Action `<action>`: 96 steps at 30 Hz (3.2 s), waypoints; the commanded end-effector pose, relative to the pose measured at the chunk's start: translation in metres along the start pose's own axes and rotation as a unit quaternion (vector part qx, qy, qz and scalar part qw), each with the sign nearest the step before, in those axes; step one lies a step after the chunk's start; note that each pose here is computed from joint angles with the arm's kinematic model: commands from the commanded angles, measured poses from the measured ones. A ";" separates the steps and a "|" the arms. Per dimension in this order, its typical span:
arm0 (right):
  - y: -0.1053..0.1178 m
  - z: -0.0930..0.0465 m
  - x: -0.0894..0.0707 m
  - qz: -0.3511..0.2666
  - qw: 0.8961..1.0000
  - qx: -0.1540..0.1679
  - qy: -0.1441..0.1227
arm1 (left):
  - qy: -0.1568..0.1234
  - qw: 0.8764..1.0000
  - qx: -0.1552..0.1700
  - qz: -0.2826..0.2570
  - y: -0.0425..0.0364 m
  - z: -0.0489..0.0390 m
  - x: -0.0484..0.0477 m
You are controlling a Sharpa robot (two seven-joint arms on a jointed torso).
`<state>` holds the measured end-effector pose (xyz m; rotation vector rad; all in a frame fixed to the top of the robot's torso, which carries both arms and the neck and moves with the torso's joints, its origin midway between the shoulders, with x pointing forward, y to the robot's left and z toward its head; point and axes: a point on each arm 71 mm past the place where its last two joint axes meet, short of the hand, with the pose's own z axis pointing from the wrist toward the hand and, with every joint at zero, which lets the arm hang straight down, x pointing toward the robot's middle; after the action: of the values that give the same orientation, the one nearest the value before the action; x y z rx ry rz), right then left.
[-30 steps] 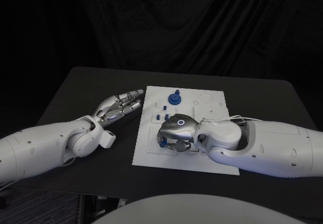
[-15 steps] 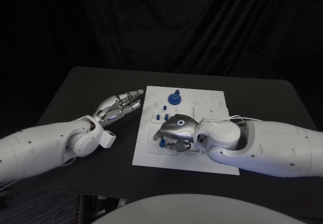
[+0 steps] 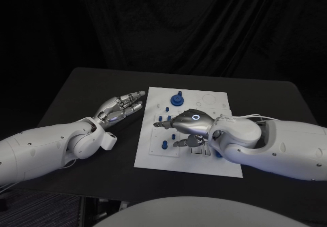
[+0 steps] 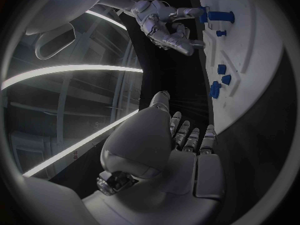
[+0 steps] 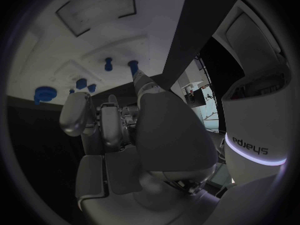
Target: Assemble the parts on the task board
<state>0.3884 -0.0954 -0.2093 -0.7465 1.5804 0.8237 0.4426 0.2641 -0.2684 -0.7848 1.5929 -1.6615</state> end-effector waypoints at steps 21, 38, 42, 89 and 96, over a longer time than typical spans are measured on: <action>-0.077 -0.095 -0.047 0.109 0.968 0.225 0.026 | -0.010 0.999 0.051 0.004 -0.0083 -0.0020 0.0022; -0.085 -0.136 0.005 0.103 0.920 0.362 0.112 | -0.011 0.999 0.047 0.005 -0.0072 -0.0025 -0.0002; -0.081 -0.137 0.009 0.077 0.919 0.370 0.114 | -0.010 0.999 0.044 0.004 -0.0065 -0.0025 -0.0007; -0.063 -0.130 0.040 0.082 0.919 0.363 0.130 | -0.004 1.000 0.021 -0.005 0.0003 -0.0056 -0.0012; -0.063 -0.127 0.044 0.082 0.919 0.360 0.138 | -0.002 1.000 0.018 -0.007 0.0015 -0.0058 -0.0008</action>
<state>0.3653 -0.2369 -0.2451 -0.1922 2.0413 0.2099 0.4397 0.2697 -0.2729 -0.7983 1.5940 -1.6416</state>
